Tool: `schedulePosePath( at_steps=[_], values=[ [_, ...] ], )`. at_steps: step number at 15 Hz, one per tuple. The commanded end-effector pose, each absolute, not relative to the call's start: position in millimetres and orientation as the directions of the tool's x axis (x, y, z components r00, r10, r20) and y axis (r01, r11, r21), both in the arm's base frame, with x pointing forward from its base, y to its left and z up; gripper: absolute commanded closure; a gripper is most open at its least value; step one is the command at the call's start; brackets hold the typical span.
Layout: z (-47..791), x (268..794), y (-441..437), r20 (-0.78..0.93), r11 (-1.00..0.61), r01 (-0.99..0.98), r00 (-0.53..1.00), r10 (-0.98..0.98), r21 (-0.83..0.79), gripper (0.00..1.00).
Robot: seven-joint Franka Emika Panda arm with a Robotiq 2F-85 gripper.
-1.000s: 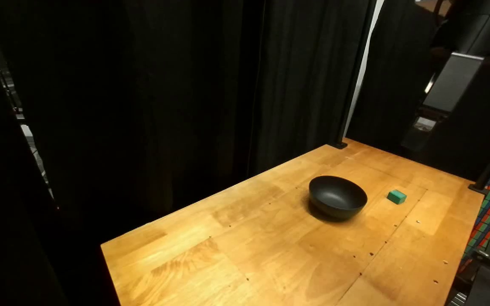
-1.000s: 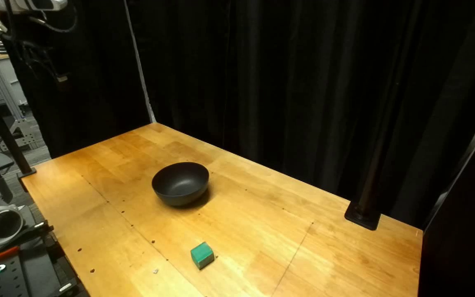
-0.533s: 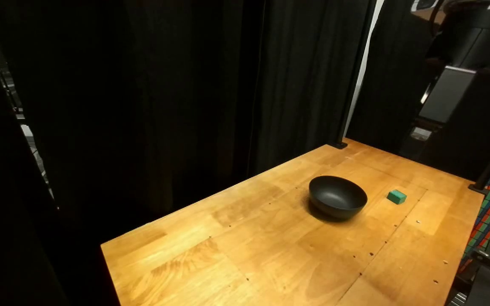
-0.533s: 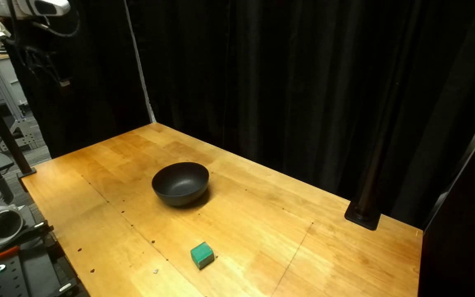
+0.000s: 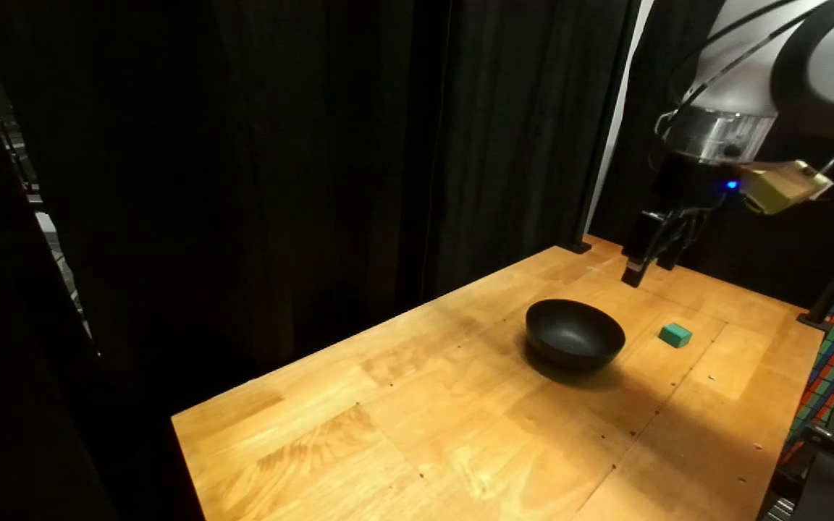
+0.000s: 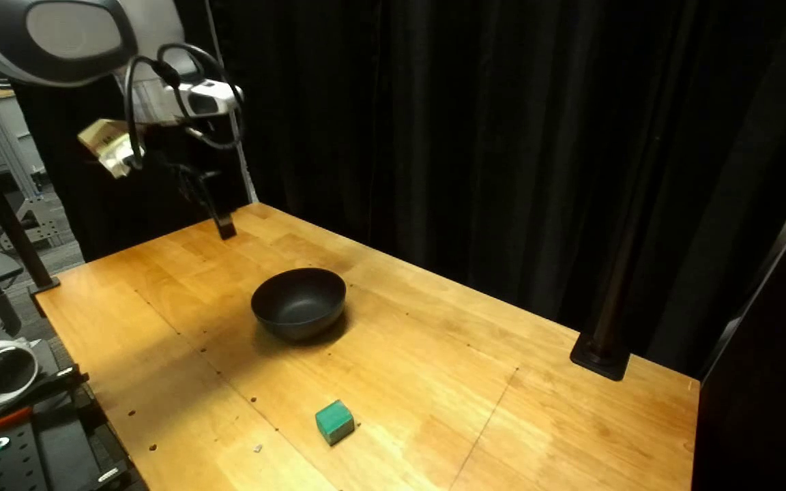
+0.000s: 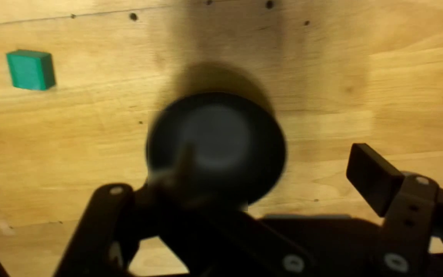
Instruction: Pick up the green object and put it in the bowl
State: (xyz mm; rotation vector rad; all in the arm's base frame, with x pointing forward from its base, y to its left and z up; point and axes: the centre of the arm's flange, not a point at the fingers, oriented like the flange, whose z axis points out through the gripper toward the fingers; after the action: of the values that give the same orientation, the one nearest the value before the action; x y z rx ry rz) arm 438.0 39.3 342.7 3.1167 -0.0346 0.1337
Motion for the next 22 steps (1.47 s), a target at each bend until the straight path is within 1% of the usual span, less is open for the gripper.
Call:
schedulePosePath(
  at_steps=[1, 5, 7, 12, 17, 22],
  values=[
    [290.1, 472.3, -22.2, 0.067, -0.973, -0.217, 0.975, -0.213, 0.075, 0.00],
    [235.3, 476.7, -87.8, 0.012, -0.925, -0.374, 0.927, -0.374, 0.070, 0.00],
    [216.7, 479.6, -111.9, -0.016, -0.910, -0.409, 0.912, -0.411, 0.069, 0.00],
    [183.6, 498.6, -156.9, -0.019, -0.864, -0.500, 0.865, -0.502, 0.066, 0.00],
    [163.4, 503.0, -190.8, -0.046, -0.833, -0.545, 0.833, -0.551, 0.096, 0.00],
    [149.0, 499.4, -209.9, -0.095, -0.827, -0.556, 0.822, -0.562, 0.085, 0.00]
  ],
)
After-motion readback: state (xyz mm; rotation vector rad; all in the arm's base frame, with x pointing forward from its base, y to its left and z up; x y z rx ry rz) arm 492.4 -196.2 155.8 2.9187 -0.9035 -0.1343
